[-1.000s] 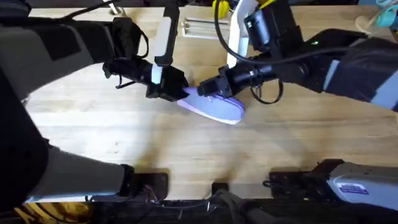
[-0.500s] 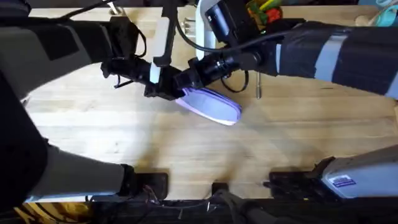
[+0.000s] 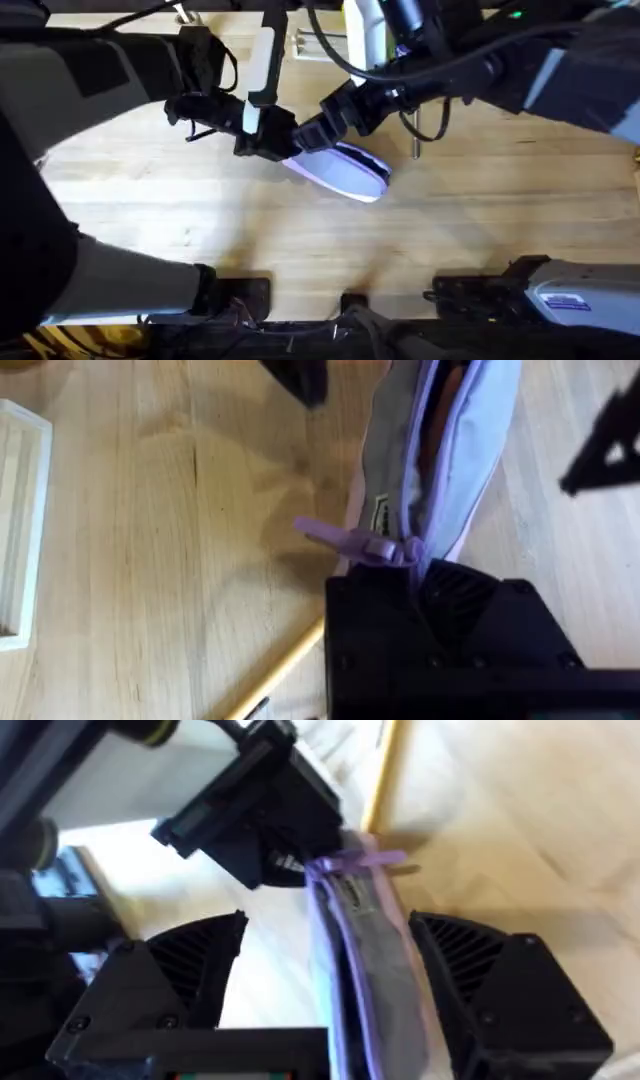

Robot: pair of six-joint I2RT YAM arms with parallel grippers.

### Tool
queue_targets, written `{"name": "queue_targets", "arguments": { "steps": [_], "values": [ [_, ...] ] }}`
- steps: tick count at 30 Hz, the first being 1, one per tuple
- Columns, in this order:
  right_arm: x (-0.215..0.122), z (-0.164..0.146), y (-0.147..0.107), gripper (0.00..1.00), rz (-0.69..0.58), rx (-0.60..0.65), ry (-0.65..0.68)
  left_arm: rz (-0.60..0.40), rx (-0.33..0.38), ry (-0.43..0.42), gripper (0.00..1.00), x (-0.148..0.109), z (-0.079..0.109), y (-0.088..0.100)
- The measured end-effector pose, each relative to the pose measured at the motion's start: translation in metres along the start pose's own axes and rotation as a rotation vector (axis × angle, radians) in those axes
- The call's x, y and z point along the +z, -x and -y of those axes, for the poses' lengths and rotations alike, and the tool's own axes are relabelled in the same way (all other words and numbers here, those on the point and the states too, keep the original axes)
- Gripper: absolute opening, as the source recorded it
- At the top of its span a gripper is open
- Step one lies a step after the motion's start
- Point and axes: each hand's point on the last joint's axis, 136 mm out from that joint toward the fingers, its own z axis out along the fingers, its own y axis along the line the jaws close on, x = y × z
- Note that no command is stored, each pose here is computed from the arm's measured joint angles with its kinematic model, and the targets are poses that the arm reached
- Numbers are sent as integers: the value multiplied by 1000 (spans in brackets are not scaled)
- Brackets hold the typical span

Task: Unzip the bag, pick up the pens from the table one at a time and place them inside, then zip the bag closed.

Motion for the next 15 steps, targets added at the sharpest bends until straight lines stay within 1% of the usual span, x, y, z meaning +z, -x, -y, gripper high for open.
{"name": "queue_targets", "arguments": {
  "steps": [3,6,7,9,12,13,14,15],
  "values": [
    [-24,9,3,996,30,-53,-83,0,0,0,42,0,0,0],
    [-45,10,9,997,70,-90,-130,0,0,0,42,0,0,0],
    [-50,9,11,997,85,-101,-140,0,0,0,57,0,0,0],
    [-60,7,15,997,111,-118,-154,7,0,1,287,0,0,1],
    [-65,6,14,997,115,-128,-160,12,1,1,767,0,0,2],
    [-65,6,12,998,106,-127,-161,14,0,1,907,0,0,2],
    [-65,6,10,998,96,-124,-161,15,-3,1,973,0,0,3],
    [-65,6,7,997,86,-121,-160,15,-3,1,987,0,0,3]
  ]
}}
